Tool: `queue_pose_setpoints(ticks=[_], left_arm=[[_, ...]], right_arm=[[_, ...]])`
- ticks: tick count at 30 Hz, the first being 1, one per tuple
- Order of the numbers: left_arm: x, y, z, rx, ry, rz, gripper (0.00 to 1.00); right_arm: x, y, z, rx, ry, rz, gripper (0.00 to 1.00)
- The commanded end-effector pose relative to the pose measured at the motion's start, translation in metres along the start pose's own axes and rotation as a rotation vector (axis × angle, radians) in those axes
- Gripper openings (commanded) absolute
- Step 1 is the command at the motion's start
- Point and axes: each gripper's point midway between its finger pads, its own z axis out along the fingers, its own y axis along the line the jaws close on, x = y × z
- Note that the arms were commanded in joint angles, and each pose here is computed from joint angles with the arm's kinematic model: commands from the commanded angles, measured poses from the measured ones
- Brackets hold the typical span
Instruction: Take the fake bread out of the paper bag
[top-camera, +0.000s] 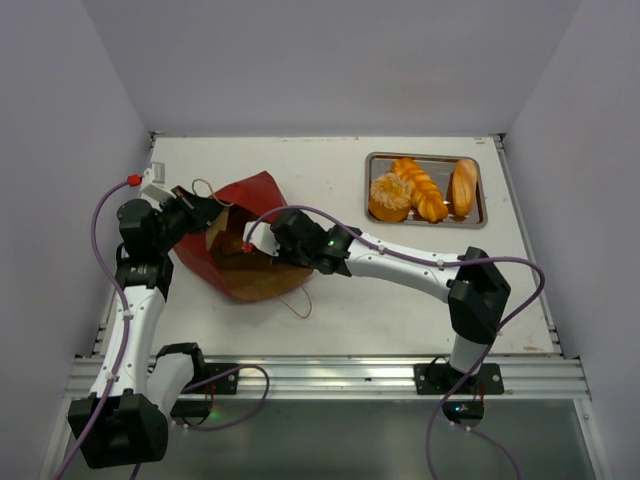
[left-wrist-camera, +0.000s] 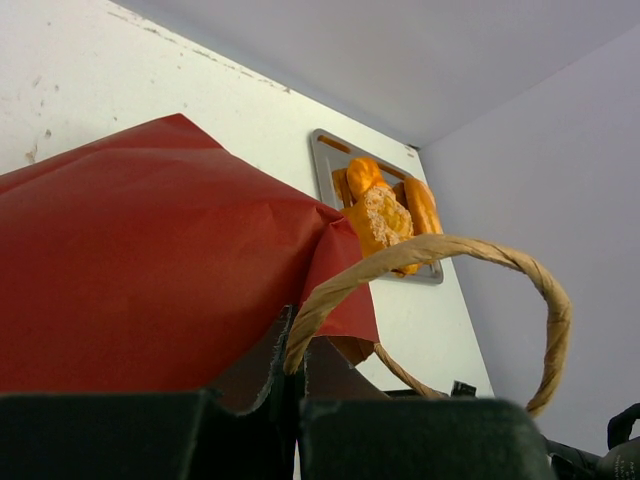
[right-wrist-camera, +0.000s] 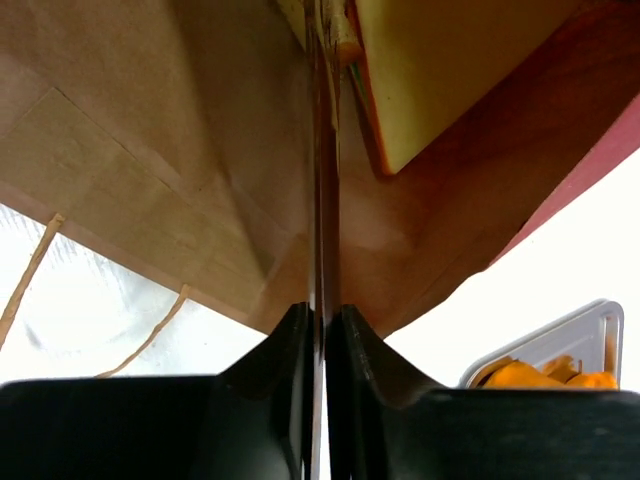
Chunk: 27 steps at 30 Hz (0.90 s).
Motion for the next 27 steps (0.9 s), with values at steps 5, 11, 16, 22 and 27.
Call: queue_pose_setpoints(ticks=[5,11,16,22,27], left_arm=[[-0.007,-0.010,-0.002,0.040,-0.028,0.010,0.00],[-0.011,-0.003,-0.001,0.002,-0.054,-0.008,0.00],[-0.017,0.004,0.000,-0.040,-0.087,-0.030,0.00],[-0.023,0.010,-0.001,-0.081,-0.119,-0.034,0.00],[-0.025,0.012,-0.001,-0.096,-0.135,-0.040,0.00]], right_arm=[[-0.017,-0.008,-0.030,-0.022,-0.113,0.035,0.03],[-0.009,-0.005,-0.084,-0.109,-0.210,0.031,0.00],[0.006,-0.003,-0.129,-0.118,-0.265,0.029,0.00],[0.041,-0.008,-0.162,-0.139,-0.267,0.047,0.00],[0.062,-0.016,-0.202,-0.114,-0.300,0.071,0.00]])
